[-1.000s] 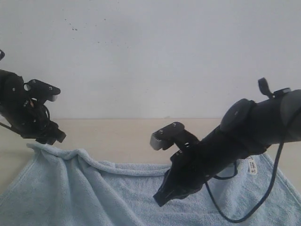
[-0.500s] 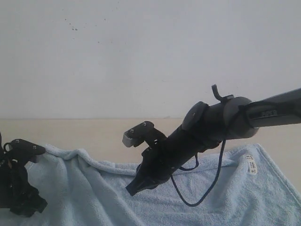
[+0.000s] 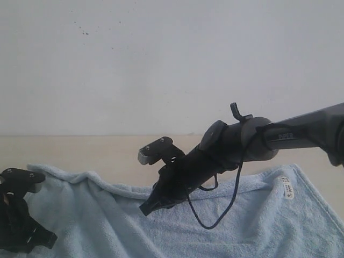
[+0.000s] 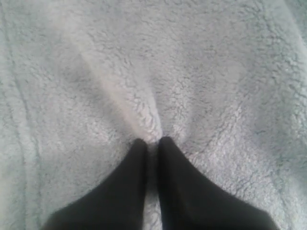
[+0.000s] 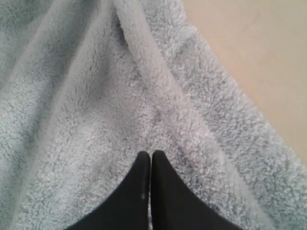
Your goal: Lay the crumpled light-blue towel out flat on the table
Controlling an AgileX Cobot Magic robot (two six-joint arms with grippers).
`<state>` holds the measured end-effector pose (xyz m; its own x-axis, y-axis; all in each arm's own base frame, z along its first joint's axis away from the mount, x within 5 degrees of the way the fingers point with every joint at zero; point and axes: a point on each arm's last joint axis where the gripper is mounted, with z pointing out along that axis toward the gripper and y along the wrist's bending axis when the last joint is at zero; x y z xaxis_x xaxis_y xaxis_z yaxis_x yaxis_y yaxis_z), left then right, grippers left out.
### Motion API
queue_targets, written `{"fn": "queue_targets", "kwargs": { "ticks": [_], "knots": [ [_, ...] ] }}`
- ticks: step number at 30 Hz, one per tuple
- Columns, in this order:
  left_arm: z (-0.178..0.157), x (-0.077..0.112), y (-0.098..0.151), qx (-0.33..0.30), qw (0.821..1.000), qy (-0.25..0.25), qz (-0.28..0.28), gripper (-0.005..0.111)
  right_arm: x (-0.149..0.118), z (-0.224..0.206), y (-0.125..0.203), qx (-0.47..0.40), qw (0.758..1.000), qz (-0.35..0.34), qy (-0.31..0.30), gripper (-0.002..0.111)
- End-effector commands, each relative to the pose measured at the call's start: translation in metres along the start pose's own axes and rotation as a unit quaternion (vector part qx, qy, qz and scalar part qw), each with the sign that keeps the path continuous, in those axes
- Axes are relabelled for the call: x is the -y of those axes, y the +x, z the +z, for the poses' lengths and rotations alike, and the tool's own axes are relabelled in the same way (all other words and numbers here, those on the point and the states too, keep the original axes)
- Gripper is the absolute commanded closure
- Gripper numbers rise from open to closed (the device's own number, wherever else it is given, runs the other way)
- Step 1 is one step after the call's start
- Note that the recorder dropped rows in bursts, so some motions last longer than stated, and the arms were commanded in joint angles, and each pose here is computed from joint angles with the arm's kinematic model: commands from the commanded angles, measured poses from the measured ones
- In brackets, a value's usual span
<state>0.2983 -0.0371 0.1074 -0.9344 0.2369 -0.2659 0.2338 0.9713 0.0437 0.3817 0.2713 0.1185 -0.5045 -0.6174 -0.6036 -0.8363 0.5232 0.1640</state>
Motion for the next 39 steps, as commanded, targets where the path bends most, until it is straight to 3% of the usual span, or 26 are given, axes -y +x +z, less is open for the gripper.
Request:
{"fn": "queue_targets", "kwargs": {
  "ticks": [1, 7, 14, 24, 29, 34, 39],
  "knots": [
    [0.010, 0.003, 0.021, -0.067, 0.998, 0.009, -0.013, 0.103, 0.001, -0.001, -0.003, 0.006, 1.000, -0.001, 0.006, 0.108],
    [0.010, 0.003, 0.026, -0.088, 0.996, 0.012, -0.011, 0.103, -0.003, -0.001, 0.000, -0.007, 1.000, -0.002, -0.014, 0.108],
    [0.012, 0.006, 0.045, -0.129, 0.991, 0.018, -0.012, 0.103, 0.008, -0.002, -0.004, 0.013, 0.999, -0.014, 0.042, 0.108],
    [-0.007, 0.006, 0.043, -0.120, 0.992, 0.021, -0.019, 0.103, 0.019, 0.010, -0.003, 0.021, 0.996, -0.019, 0.081, 0.108],
    [-0.026, 0.006, 0.040, -0.097, 0.995, 0.019, -0.019, 0.103, 0.025, 0.002, -0.026, 0.058, 0.993, -0.030, 0.100, 0.108],
    [-0.041, 0.006, 0.043, -0.090, 0.996, 0.017, -0.018, 0.103, 0.025, -0.011, -0.046, 0.075, 0.993, -0.032, 0.083, 0.108],
    [-0.047, 0.006, 0.047, -0.066, 0.998, 0.015, -0.019, 0.103, 0.018, -0.018, -0.046, 0.050, 0.997, -0.041, 0.046, 0.108]
  ]
}}
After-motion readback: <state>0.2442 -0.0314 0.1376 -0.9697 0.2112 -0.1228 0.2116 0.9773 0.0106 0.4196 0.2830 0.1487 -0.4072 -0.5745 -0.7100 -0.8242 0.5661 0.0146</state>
